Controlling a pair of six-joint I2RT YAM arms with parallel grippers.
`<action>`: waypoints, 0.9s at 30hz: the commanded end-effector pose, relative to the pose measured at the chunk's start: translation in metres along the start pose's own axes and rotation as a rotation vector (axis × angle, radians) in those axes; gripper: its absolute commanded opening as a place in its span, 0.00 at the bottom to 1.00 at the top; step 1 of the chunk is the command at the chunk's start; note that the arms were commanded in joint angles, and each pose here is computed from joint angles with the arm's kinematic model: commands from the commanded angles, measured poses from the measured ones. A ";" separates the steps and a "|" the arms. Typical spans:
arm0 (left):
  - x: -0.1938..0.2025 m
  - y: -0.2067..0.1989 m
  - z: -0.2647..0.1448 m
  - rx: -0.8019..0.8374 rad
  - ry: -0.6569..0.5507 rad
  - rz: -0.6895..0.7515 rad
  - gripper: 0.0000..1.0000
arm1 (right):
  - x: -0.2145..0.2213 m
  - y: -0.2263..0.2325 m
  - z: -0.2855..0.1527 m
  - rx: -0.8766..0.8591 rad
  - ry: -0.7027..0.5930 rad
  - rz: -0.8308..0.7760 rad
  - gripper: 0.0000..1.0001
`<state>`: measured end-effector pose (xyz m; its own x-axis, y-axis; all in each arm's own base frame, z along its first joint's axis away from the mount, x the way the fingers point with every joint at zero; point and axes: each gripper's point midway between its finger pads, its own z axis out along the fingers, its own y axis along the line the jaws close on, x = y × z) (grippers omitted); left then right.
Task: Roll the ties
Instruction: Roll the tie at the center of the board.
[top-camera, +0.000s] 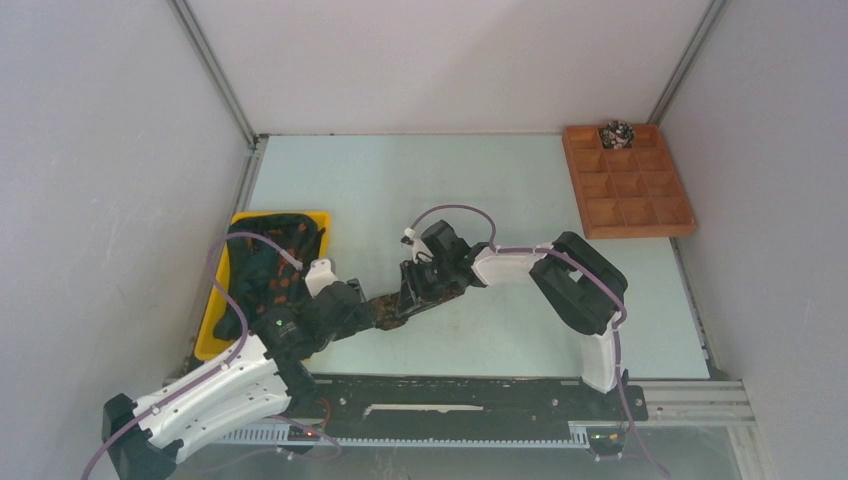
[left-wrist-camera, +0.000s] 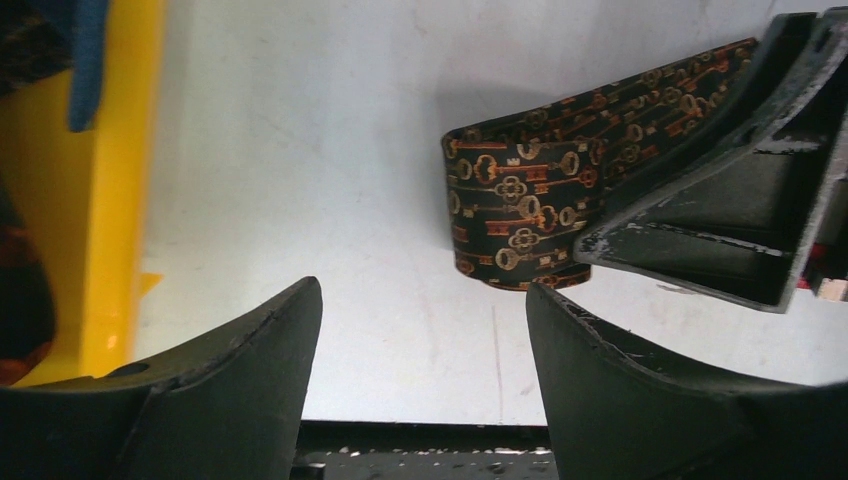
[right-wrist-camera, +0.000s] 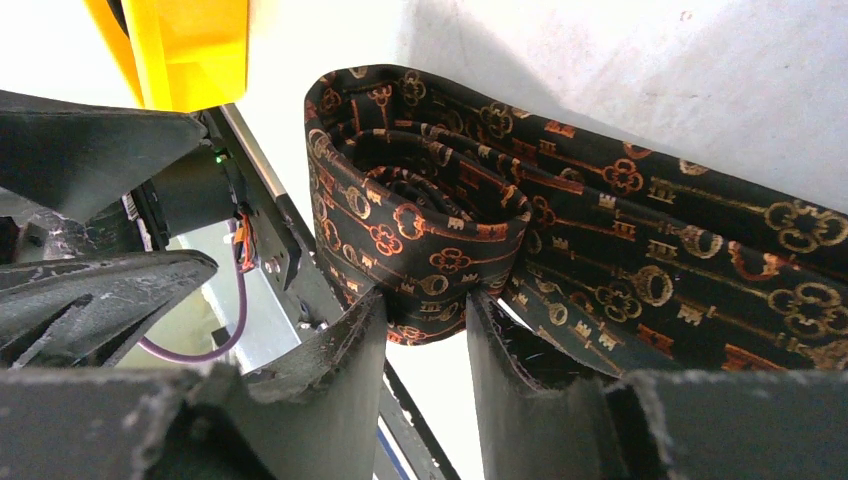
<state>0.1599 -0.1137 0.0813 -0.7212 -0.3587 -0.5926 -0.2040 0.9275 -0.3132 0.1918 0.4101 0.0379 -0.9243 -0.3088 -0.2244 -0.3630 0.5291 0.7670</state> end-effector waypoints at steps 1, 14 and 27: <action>-0.004 -0.029 0.010 0.144 -0.010 -0.057 0.83 | -0.018 -0.004 0.001 -0.005 -0.036 -0.034 0.37; 0.000 -0.049 0.036 0.327 0.002 -0.120 0.88 | -0.021 -0.006 -0.007 -0.033 -0.024 -0.035 0.36; 0.017 -0.048 0.057 0.293 0.074 -0.115 0.82 | -0.033 0.010 -0.030 -0.105 -0.045 -0.044 0.37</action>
<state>0.1905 -0.1654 0.0454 -0.7499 -0.4517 -0.4834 -0.1190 0.8109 -0.5730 0.2083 0.3959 0.0397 -0.9300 -0.3020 -0.2094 -0.3414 0.4993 0.7963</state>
